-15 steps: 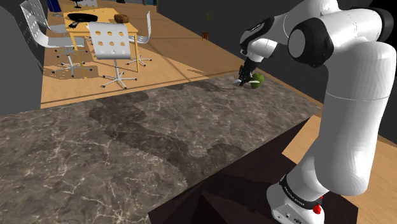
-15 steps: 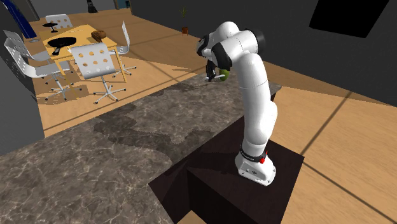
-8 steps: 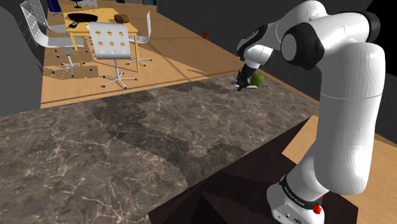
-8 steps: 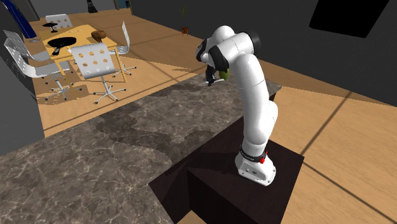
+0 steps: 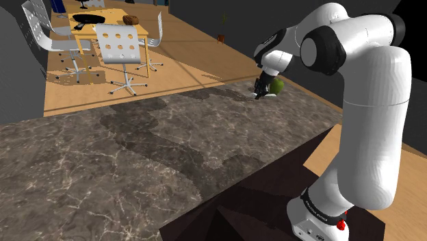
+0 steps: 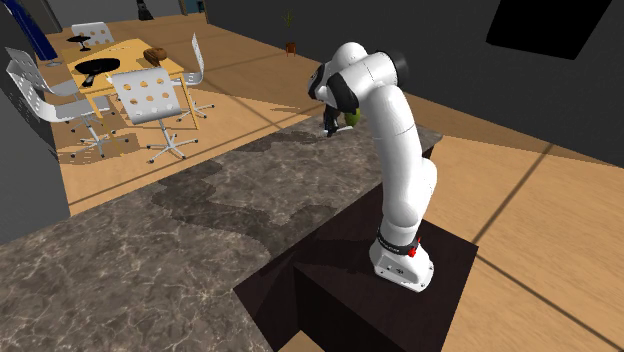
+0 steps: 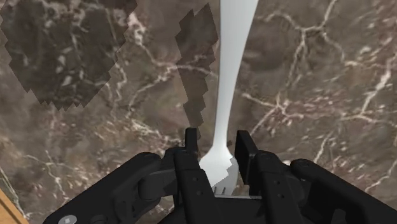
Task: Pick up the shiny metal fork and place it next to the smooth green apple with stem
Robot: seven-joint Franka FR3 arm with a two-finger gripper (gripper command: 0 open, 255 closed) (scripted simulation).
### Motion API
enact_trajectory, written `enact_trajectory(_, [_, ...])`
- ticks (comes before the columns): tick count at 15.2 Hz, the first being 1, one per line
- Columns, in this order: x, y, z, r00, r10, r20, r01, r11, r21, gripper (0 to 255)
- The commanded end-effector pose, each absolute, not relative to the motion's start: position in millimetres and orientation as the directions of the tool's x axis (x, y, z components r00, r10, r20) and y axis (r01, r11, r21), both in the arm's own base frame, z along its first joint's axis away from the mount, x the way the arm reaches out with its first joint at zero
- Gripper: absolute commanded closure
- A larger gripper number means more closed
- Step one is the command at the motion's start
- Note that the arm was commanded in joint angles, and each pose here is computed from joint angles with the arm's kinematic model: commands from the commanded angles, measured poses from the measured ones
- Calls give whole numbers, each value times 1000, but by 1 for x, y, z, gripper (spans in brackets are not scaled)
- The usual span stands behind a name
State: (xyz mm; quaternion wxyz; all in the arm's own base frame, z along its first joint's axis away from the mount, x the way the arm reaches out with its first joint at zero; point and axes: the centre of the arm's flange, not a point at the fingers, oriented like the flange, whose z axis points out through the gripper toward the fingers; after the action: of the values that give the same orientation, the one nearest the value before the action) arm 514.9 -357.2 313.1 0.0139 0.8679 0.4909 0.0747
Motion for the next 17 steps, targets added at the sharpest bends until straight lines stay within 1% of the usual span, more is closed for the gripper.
enact_trajectory(1, [515,-357,313,507,854,116,850,-518,98,255])
enact_trajectory(2, [515,-357,313,507,854,116,850,-518,98,0])
enact_trajectory(7, [515,-357,313,507,854,116,850,-518,98,0])
enact_trajectory(11, [508,-360,363,507,854,116,850,-518,98,0])
enact_trajectory(17, [508,-360,363,507,854,116,850,-518,98,0])
